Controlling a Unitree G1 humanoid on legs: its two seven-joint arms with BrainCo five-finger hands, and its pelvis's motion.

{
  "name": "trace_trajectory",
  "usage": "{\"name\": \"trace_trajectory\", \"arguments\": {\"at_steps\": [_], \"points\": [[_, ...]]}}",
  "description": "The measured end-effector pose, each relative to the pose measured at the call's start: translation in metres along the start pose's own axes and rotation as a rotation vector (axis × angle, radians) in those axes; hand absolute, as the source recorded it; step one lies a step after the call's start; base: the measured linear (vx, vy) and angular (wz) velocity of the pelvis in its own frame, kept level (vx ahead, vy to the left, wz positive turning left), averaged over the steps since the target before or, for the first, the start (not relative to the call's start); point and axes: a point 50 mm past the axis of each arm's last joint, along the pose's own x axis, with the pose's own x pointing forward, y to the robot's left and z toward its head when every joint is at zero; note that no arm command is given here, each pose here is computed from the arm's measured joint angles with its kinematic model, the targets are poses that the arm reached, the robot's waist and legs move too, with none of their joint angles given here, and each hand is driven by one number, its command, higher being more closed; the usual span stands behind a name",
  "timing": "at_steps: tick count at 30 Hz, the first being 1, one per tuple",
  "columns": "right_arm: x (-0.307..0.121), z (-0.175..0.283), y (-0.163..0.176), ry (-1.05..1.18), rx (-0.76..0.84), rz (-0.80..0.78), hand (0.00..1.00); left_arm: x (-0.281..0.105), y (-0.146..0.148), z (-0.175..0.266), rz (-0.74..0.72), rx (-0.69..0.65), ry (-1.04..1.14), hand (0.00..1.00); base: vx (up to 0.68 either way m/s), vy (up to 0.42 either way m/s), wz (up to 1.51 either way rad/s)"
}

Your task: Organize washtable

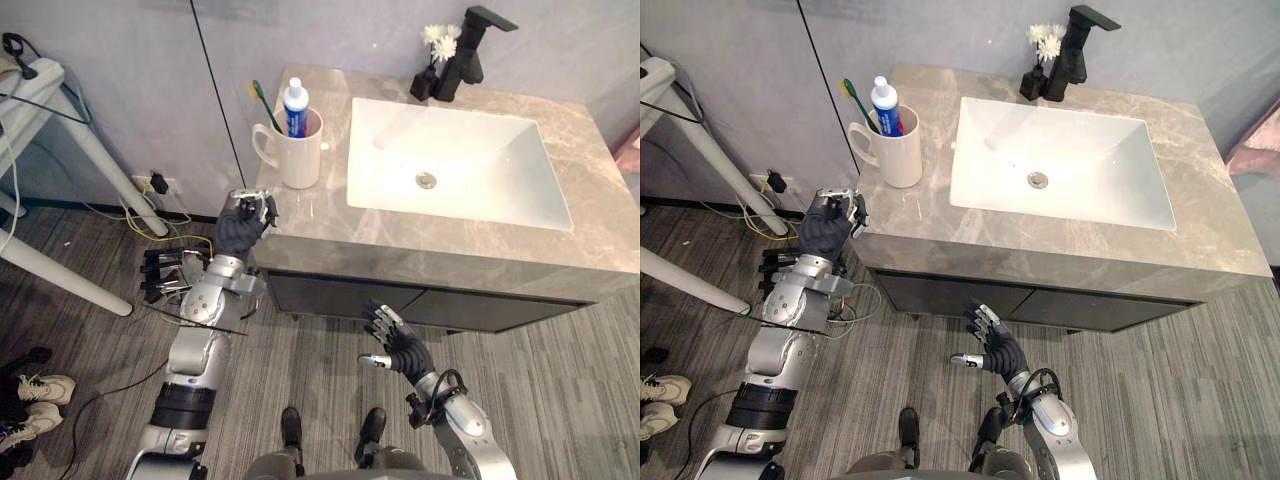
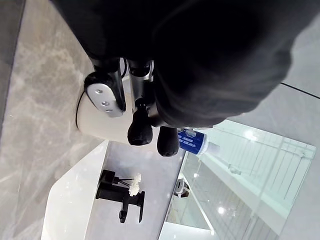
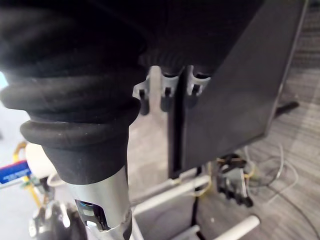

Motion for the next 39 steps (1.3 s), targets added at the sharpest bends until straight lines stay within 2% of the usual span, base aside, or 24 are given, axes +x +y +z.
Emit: {"name": "trace_trajectory", "arguments": {"at_steps": [23, 39], "points": [[-0.001, 0.02, -0.005, -0.076, -0.043, -0.013, 0.0, 0.052, 0.015, 0.034, -0.03, 0.16, -0.062, 1.0, 0.07, 0.014, -0.04], [-0.003, 0.02, -0.007, -0.062, -0.065, -0.005, 0.0, 0.067, 0.025, 0.049, -0.017, 0.222, -0.091, 1.0, 0.05, 0.017, -0.03]]}}
